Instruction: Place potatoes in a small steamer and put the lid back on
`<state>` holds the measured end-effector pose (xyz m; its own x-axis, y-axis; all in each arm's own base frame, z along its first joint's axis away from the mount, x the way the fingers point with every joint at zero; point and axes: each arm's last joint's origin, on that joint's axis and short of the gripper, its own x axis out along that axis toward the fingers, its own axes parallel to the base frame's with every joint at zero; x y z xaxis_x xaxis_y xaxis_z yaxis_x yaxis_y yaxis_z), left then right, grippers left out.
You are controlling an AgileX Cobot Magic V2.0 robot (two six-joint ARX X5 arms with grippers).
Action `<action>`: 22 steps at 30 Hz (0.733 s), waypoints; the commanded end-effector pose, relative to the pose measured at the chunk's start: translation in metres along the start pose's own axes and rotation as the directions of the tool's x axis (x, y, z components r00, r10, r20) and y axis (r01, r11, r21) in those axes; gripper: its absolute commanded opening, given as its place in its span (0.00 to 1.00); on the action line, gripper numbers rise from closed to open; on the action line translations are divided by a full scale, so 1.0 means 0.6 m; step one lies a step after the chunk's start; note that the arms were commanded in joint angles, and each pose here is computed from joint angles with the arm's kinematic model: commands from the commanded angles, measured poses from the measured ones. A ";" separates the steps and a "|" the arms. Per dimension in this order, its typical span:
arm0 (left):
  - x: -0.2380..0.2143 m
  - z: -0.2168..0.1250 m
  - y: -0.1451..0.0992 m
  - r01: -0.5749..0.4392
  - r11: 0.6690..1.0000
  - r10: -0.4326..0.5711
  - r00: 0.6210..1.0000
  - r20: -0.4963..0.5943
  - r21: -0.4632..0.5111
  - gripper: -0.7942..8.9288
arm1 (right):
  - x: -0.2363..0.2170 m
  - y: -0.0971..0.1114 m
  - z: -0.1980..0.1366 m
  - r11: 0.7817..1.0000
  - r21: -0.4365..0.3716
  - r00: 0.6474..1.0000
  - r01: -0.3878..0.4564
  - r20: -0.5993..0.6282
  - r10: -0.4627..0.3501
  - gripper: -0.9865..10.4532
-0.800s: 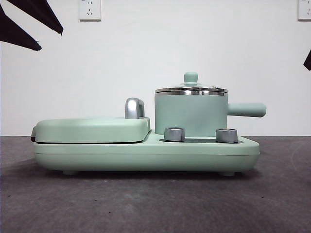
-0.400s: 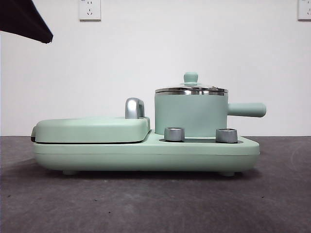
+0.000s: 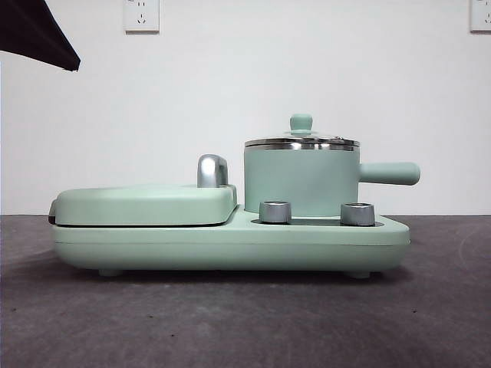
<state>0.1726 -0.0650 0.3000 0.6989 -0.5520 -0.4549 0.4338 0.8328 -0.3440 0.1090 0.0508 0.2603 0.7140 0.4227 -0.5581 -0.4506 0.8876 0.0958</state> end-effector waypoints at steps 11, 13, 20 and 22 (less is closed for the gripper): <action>-0.046 -0.123 0.043 -0.237 0.958 0.172 0.925 0.338 0.160 0.09 | 0.000 0.001 0.003 1.000 0.001 1.000 -0.006 0.011 0.006 0.10; -0.046 -0.162 0.064 -0.314 0.941 0.244 0.888 0.391 0.125 0.09 | 0.000 0.001 0.003 1.000 0.001 1.000 -0.007 0.010 0.007 0.10; -0.038 -0.244 0.104 -0.450 0.892 0.388 0.808 0.443 0.038 0.09 | 0.000 0.001 0.003 1.000 0.001 1.000 -0.006 0.011 0.006 0.10; -0.036 -0.257 0.110 -0.464 0.885 0.401 0.792 0.461 0.028 0.09 | 0.000 0.001 0.003 1.000 0.001 1.000 -0.007 0.011 0.007 0.10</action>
<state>0.0989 -0.0053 0.1602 0.9851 -0.0914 -0.1456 0.0806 0.9937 -0.0782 0.1090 0.0508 0.2603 0.7140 0.4227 -0.5581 -0.4506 0.8876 0.0958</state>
